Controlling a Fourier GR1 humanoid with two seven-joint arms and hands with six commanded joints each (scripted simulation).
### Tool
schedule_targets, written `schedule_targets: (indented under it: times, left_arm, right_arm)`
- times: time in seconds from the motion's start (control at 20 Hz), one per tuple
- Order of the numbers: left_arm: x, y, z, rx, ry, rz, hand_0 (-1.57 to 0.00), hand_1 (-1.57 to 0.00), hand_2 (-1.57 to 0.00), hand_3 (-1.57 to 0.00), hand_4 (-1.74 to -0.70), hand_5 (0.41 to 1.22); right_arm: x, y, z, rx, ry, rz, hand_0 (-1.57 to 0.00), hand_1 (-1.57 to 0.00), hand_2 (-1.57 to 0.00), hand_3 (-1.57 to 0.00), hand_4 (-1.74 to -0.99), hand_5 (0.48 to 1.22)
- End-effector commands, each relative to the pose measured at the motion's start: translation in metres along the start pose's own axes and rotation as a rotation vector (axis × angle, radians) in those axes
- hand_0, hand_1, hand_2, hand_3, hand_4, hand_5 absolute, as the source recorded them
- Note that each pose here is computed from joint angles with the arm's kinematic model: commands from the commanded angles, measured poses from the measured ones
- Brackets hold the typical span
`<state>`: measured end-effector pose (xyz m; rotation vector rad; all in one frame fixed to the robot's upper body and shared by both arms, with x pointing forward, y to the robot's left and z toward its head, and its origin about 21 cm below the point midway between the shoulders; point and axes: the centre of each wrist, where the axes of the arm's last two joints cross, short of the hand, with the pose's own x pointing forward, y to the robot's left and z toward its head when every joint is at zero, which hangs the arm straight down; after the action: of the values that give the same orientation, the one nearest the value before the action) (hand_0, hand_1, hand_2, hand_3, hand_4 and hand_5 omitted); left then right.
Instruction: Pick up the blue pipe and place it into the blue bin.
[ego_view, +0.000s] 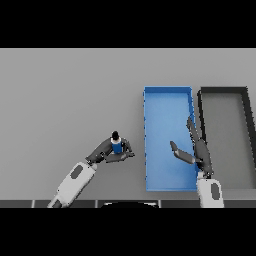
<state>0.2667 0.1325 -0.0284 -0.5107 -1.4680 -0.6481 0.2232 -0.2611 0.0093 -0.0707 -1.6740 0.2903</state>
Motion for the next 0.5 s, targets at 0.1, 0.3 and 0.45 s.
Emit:
schedule_targets:
  times: [0.1, 0.3, 0.45]
  left_arm:
    - [0.0, -0.01, 0.0, 0.002, -0.037, -0.044, -1.28, -1.31, -1.34, -1.27, -1.63, 1.118]
    - [0.012, -0.013, -0.006, 0.004, -0.113, -0.055, -1.45, -1.47, -1.48, -1.39, -1.69, 1.179]
    - [0.031, -0.015, -0.006, -0.011, -0.186, -0.059, -1.51, -1.52, -1.52, -1.43, -1.71, 1.199]
  right_arm:
    - [0.002, 0.002, -0.004, 0.009, -0.005, -0.002, 0.0, 0.0, 0.0, 0.0, -1.258, 0.615]
    - [0.007, 0.008, -0.005, 0.01, -0.01, 0.009, 0.0, 0.0, 0.0, 0.0, -1.245, 0.621]
    - [0.005, 0.008, -0.004, 0.007, 0.001, 0.011, 0.0, 0.0, 0.0, 0.0, -1.249, 0.629]
